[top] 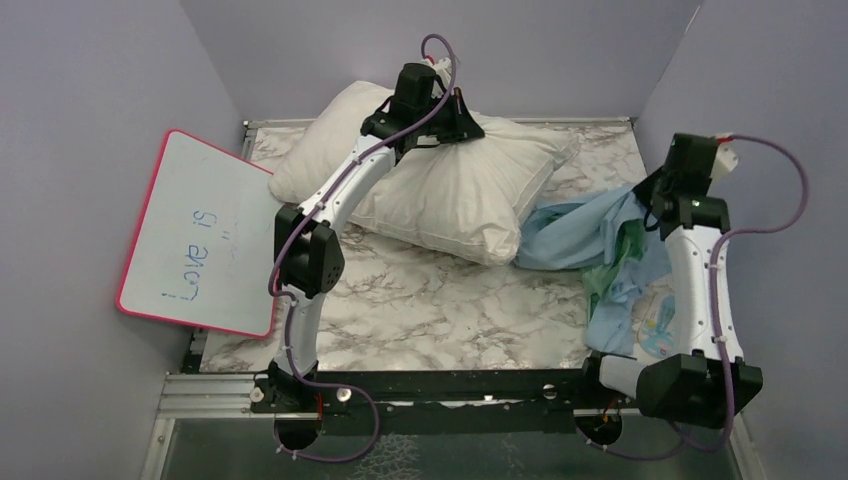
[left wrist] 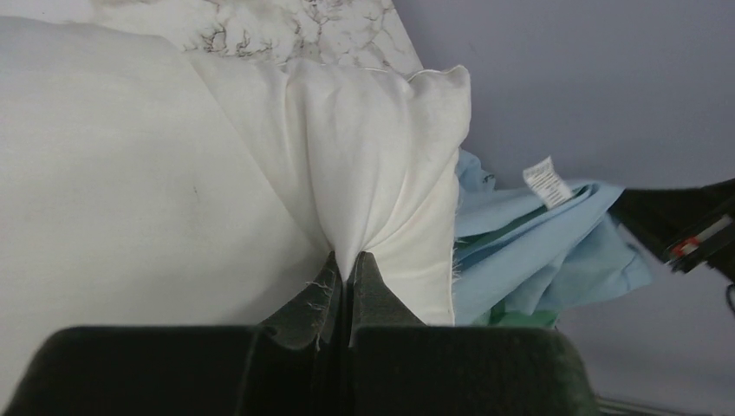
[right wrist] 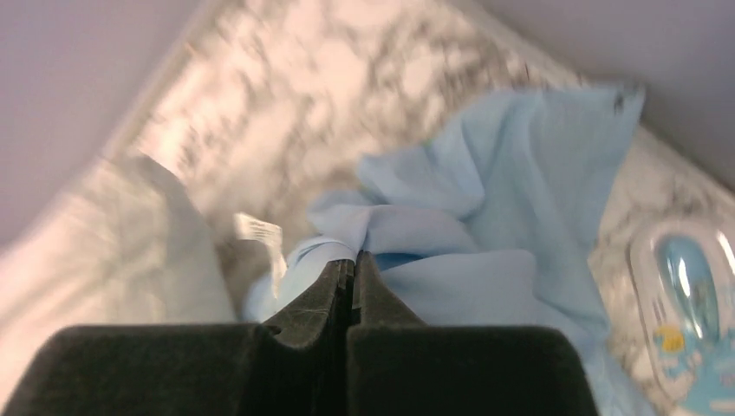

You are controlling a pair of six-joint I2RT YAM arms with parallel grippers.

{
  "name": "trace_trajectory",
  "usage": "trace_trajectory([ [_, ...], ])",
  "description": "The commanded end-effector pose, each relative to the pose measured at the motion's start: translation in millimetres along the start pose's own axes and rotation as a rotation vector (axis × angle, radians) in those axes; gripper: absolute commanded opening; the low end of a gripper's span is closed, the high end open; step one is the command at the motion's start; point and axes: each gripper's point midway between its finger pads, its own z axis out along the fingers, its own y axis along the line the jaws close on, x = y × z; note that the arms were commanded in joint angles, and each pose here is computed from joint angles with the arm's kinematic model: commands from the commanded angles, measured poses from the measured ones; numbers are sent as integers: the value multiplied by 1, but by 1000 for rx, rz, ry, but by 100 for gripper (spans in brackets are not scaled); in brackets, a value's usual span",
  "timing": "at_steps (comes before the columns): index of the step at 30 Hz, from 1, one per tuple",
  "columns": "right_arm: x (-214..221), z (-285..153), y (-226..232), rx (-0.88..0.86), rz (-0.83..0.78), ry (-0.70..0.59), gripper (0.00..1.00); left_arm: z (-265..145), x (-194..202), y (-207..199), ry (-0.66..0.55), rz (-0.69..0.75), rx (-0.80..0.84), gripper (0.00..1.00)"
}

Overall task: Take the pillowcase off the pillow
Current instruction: Adjust the pillowcase at the center of the board.

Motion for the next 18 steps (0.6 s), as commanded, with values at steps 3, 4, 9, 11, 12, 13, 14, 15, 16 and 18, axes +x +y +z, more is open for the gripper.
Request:
trace_trajectory([
  [3, -79, -28, 9, 21, -53, -153, 1, -32, -29, -30, -90, 59, 80, 0],
  [4, -73, -26, 0, 48, -55, -148, 1, -32, -26, -30, -85, 58, 83, 0],
  [9, 1, -8, -29, 34, -71, -38, 6, -28, -12, -28, -51, 56, 99, 0],
  [11, 32, 0, -35, 6, -91, 29, 17, -25, -4, -30, -29, 60, 108, 0],
  [12, 46, 4, -38, -1, -110, 66, 24, -24, 2, -30, -17, 62, 109, 0],
  [13, 58, 7, -41, -3, -122, 102, 31, -22, 7, -29, -5, 64, 109, 0],
  [14, 66, 9, -43, -3, -133, 133, 38, -20, 12, -28, 5, 66, 108, 0],
  [15, 72, 11, -44, -3, -146, 158, 52, -18, 17, -27, 15, 68, 106, 0],
  [16, 75, 11, -45, -5, -161, 180, 62, -17, 21, -26, 24, 66, 102, 0],
  [18, 74, 8, -35, -63, -215, 203, 69, -15, 29, -23, 41, 64, 99, 0],
])
